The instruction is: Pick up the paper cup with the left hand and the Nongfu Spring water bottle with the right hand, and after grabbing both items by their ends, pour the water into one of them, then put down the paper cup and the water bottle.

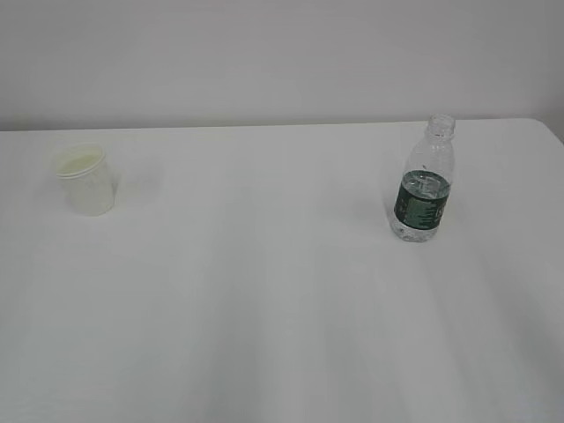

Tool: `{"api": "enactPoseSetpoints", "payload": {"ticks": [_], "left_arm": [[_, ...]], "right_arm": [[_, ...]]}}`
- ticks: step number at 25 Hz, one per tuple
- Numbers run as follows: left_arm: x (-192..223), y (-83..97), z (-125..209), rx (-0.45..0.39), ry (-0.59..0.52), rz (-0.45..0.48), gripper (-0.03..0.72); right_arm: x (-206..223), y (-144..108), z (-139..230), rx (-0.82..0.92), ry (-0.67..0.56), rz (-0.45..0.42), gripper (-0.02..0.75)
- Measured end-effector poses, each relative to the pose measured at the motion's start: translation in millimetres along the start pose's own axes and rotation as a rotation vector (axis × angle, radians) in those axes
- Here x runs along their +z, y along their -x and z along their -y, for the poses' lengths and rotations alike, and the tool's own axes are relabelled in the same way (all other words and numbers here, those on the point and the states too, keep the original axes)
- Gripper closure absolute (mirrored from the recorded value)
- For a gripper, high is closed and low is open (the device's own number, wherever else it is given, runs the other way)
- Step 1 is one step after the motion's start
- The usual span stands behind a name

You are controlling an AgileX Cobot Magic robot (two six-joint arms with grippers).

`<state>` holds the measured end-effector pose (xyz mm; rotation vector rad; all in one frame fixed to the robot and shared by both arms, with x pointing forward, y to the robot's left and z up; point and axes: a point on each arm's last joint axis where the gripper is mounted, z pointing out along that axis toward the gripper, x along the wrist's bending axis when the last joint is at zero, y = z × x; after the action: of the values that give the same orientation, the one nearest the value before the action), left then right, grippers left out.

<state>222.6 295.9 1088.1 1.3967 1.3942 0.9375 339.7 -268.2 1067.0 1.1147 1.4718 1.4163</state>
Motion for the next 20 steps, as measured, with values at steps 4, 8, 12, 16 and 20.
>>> {"api": "enactPoseSetpoints", "payload": {"ticks": [4, 8, 12, 16, 20], "left_arm": [[11.9, -0.9, 11.3, -0.007, -0.047, 0.004, 0.175], [13.0, -0.4, 10.0, -0.013, -0.027, 0.011, 0.175], [14.6, -0.6, 10.8, -0.013, -0.023, 0.011, 0.178], [16.9, -0.9, 10.6, -0.013, -0.006, 0.011, 0.197], [18.5, -1.1, 10.8, -0.013, 0.004, 0.011, 0.204]], "right_arm": [[0.0, 1.8, -1.2, -0.079, 0.013, 0.02, 0.145], [0.0, 2.4, -1.6, -0.098, 0.016, 0.027, 0.145], [0.0, 2.4, -1.6, -0.113, 0.016, 0.027, 0.146], [-0.1, 2.7, -1.8, -0.119, 0.018, 0.031, 0.146], [-0.1, 2.9, -1.9, -0.121, 0.019, 0.033, 0.146]]}}
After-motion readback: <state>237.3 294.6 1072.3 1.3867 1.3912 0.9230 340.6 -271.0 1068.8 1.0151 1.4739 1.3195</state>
